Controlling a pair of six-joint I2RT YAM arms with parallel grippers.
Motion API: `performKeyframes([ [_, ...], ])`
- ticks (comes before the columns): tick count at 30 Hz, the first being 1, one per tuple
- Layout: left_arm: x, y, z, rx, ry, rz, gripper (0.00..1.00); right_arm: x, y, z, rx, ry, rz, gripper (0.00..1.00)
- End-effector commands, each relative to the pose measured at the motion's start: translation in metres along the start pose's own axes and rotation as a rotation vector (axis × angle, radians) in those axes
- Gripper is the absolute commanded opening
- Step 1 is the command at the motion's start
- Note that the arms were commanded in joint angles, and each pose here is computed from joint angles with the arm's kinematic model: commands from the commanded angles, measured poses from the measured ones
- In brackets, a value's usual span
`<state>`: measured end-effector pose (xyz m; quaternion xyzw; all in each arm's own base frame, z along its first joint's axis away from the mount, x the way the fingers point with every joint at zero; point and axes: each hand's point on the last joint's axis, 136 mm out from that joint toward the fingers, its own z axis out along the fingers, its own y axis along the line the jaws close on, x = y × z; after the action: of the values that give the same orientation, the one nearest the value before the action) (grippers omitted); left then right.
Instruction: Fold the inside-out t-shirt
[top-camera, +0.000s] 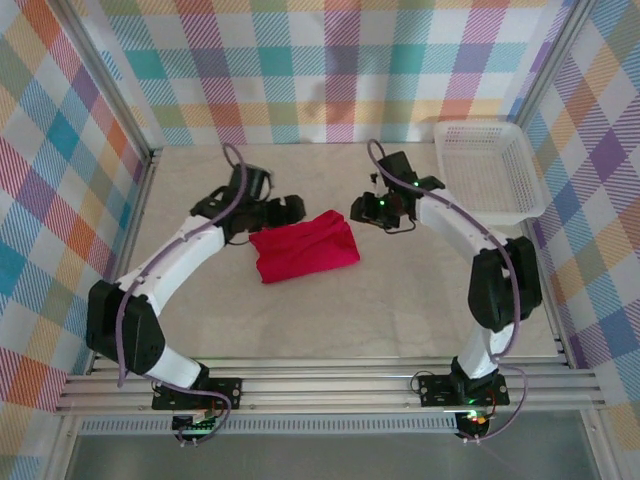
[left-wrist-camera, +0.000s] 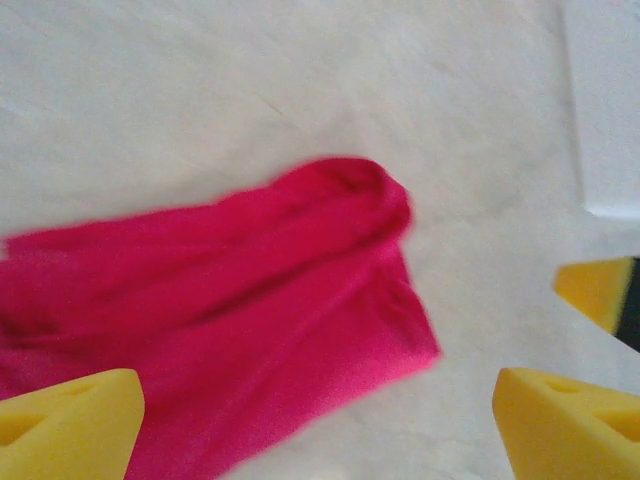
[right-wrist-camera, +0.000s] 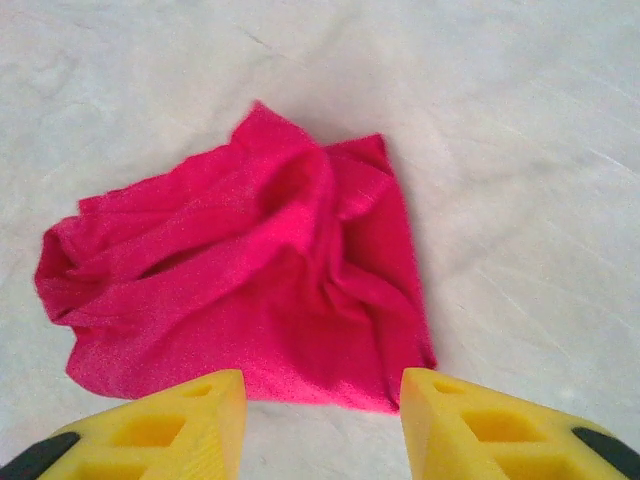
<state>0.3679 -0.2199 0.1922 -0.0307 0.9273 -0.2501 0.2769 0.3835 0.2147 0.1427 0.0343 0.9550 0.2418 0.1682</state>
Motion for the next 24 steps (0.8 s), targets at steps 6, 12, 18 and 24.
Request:
performKeyframes([
  [6, 0.046, 0.034, 0.122, -0.094, 0.266, -0.069, 1.00, 0.013, -0.042, -0.007, 0.068, 0.014, 0.115, 0.43],
  [12, 0.048, 0.140, 0.140, -0.247, 0.585, -0.072, 1.00, 0.035, -0.050, -0.022, 0.065, 0.004, 0.124, 0.43],
  [18, -0.019, 0.199, 0.131, -0.408, 0.554, 0.090, 1.00, 0.041, -0.054, -0.021, 0.046, 0.013, 0.135, 0.42],
  [24, -0.095, 0.238, 0.132, -0.317, 0.380, 0.012, 1.00, 0.041, -0.054, -0.015, 0.050, 0.045, 0.101, 0.42],
])
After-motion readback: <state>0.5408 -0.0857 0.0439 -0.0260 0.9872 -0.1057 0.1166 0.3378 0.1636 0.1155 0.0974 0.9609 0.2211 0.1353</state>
